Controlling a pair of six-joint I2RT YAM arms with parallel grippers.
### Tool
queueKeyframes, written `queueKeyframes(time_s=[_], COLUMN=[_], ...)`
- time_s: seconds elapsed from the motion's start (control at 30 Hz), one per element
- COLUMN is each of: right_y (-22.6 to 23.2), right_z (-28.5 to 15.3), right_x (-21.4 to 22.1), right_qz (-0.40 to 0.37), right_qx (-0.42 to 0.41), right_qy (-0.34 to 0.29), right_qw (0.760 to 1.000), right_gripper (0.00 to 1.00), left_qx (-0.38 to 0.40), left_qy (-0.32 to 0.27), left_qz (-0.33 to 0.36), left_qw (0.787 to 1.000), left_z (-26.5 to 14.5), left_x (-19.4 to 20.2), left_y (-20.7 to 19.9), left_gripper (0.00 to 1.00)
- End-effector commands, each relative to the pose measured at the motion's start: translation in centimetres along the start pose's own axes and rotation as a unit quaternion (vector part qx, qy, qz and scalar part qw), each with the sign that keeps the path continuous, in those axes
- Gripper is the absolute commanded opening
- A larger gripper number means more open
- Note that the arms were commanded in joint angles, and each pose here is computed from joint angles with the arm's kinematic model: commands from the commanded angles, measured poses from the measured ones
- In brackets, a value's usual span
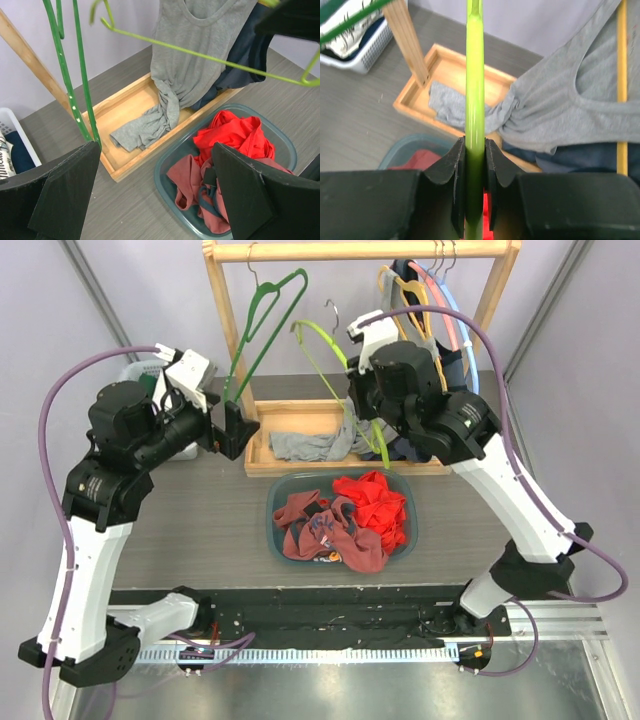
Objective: Remove the tank top from the hanger
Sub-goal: Place the hanger at the clothesline.
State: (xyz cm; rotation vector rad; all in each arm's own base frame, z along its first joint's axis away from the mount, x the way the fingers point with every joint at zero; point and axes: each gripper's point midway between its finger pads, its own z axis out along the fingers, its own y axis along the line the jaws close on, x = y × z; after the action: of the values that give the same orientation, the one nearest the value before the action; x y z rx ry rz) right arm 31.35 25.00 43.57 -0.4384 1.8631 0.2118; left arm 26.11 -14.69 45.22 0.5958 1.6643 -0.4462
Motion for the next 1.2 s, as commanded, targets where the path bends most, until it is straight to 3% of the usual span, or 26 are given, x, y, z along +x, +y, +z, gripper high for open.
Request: queueKeyframes(time_s=[0.0,1.17], right_y=[-1.6,-0.9], right_z=[-1.2,5.3], right_x=[-7.0,-11.4], right_qz=[0.045,0.018], right_qx=[0.041,0.114], right_qy=[-0.112,-0.173], right_qw=[0.992,0.978], right_gripper=[0.01,0.01], left_qx=[-0.006,-0.003], left_qy=[-0.027,0.017], left_qz=[0.006,-0.025], left_qw=[1.0,1.0], left_z=[-1.8,-1.4], left_x=[-0.8,2.0], left_y=[-0.3,-0.5], left_gripper=[1.0,1.0])
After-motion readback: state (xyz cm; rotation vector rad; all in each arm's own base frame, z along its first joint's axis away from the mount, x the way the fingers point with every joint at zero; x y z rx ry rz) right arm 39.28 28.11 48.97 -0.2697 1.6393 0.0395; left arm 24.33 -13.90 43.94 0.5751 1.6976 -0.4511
